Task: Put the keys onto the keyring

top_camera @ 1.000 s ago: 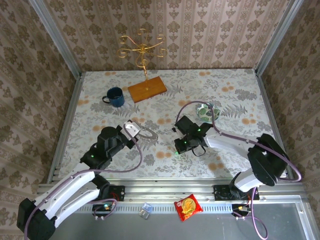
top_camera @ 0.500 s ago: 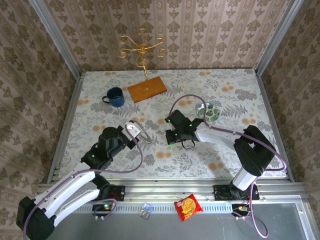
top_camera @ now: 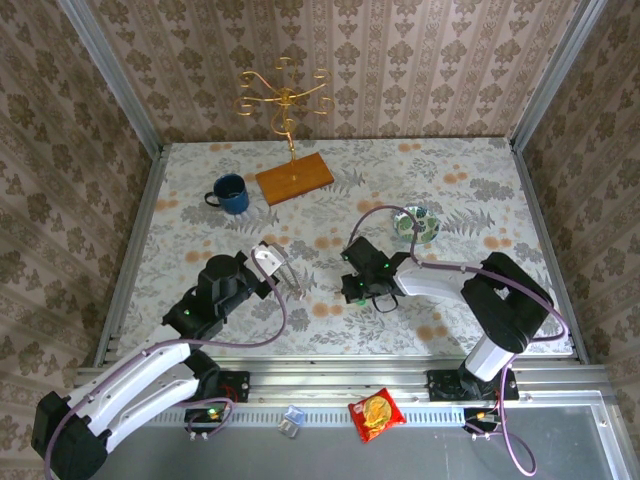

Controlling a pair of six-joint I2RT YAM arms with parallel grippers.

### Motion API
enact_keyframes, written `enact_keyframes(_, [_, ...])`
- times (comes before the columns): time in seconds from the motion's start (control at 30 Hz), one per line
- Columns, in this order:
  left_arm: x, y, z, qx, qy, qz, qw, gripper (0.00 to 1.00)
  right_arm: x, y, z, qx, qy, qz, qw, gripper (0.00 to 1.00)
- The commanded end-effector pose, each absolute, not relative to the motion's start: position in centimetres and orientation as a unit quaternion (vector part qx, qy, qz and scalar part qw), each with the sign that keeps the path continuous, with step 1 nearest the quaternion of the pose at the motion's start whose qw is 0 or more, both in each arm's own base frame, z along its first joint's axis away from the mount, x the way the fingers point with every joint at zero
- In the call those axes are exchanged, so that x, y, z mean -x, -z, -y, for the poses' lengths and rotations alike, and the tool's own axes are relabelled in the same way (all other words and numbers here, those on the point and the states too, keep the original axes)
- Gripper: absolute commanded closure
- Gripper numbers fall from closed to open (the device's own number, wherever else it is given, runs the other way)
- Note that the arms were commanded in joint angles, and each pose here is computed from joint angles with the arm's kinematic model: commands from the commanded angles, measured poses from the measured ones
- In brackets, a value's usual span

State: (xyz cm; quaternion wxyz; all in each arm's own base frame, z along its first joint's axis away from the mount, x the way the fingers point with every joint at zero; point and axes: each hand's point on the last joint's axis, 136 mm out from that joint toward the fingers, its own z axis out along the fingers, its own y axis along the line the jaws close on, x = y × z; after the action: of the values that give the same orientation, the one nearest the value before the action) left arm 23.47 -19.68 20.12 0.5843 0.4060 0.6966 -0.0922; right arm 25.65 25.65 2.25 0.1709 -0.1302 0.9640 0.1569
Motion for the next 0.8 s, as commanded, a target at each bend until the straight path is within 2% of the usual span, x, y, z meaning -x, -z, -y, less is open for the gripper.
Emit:
enact_keyframes(0.0, [-24.0,-23.6,20.0,-0.394,0.089,-0.665,0.628,1.0,-24.8,-2.7,-25.0,0.133,-0.151,-0.965,0.17,0.96])
enact_keyframes(0.23, [-24.1,-23.6,20.2,-0.398,0.087,-0.664,0.627,1.0,-24.2,-2.9,-24.5,0.147,-0.134,-0.97,0.143,0.83])
enact_keyframes(0.53, [-23.9,-23.5,20.2,-0.403,0.086,-0.664,0.625,1.0,-23.4,-4.8,-23.7,0.193,-0.094,-0.975,0.064,0.67])
enact_keyframes(0.77, [-23.6,-23.1,20.2,-0.407,0.087,-0.664,0.621,1.0,-23.6,-5.1,-24.5,0.213,-0.085,-0.973,0.024,0.65])
